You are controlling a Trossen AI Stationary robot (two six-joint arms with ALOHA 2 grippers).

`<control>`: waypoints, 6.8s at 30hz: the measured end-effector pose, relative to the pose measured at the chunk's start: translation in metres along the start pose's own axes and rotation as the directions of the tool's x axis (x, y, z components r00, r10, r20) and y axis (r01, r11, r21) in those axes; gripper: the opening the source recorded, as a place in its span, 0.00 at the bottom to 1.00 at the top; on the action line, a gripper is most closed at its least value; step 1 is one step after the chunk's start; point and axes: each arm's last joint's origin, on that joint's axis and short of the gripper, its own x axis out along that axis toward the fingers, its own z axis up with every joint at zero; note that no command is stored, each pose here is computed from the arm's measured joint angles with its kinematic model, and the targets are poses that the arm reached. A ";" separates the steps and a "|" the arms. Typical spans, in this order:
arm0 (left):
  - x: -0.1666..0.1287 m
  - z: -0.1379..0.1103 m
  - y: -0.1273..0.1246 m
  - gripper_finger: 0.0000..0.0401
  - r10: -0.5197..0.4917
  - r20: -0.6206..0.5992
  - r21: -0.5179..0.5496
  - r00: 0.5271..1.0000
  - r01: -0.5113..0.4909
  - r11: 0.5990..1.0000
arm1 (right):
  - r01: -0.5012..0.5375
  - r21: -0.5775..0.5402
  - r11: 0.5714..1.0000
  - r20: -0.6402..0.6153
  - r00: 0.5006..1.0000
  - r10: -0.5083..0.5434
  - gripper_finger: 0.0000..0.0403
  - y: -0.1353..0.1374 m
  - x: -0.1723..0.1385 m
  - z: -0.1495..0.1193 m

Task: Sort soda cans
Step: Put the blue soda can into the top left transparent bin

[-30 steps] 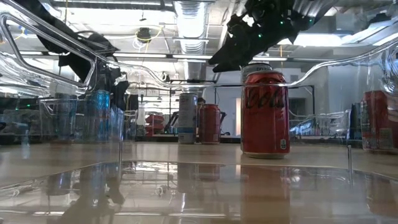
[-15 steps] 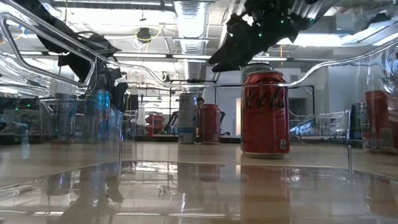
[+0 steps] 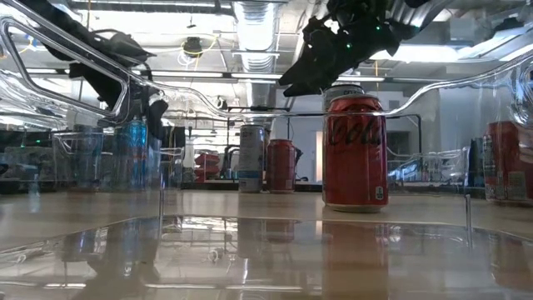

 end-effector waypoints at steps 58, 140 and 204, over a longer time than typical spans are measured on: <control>-0.008 0.007 0.001 0.70 -0.002 -0.090 0.001 0.996 0.002 1.000 | -0.004 -0.002 1.000 -0.037 0.999 0.004 0.89 0.000 0.000 -0.004; -0.138 -0.007 -0.004 0.70 -0.373 0.444 0.169 0.814 0.333 0.928 | -0.002 0.099 0.995 -0.030 1.000 0.005 0.01 -0.087 0.189 0.089; -0.091 0.005 -0.060 0.70 -0.445 0.136 0.229 0.885 0.409 0.883 | 0.234 0.140 0.962 -0.777 0.628 -0.039 0.13 0.002 -0.127 0.059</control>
